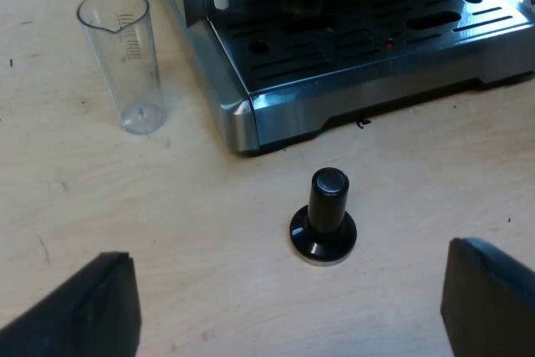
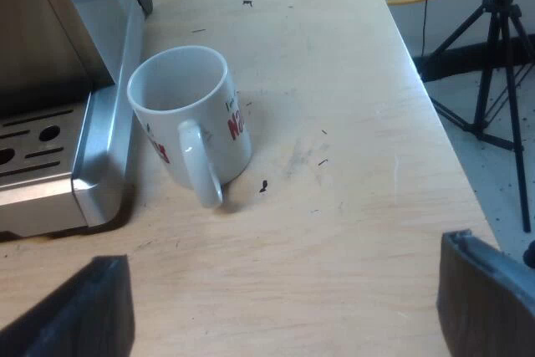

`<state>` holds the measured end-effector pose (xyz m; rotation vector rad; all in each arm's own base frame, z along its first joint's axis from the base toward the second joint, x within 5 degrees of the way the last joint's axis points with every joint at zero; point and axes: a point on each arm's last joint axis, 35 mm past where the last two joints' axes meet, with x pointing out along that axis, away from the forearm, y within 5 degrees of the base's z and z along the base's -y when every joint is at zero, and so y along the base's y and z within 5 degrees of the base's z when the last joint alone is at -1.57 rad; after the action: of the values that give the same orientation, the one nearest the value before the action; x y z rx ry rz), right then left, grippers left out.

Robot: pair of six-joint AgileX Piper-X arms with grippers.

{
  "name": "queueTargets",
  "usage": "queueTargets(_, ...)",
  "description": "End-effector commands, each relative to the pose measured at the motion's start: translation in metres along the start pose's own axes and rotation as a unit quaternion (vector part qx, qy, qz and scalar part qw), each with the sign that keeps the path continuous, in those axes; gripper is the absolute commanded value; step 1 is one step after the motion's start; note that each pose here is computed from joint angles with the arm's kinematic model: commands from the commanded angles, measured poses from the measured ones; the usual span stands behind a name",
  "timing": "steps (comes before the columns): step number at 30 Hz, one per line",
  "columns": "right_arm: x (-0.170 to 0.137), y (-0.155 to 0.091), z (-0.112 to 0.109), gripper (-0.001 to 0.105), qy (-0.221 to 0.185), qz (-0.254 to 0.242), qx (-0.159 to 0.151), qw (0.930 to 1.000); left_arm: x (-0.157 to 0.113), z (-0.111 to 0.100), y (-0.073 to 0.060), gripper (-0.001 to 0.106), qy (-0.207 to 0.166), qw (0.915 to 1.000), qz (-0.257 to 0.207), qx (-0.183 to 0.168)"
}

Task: Place mug into machine

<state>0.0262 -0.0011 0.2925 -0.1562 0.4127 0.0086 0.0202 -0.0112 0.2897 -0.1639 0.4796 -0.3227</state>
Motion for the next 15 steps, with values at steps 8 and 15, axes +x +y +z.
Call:
queueTargets(8,0.001,0.002,0.002,0.079,-0.003,0.036,-0.003,0.9994,0.001,0.004,0.0,0.081,-0.006,1.0,-0.001,0.001)
queueTargets(15,-0.019,-0.001,0.019,0.079,-0.045,0.036,-0.038,0.9976,-0.009,0.015,-0.004,0.081,-0.041,0.9991,-0.006,0.006)
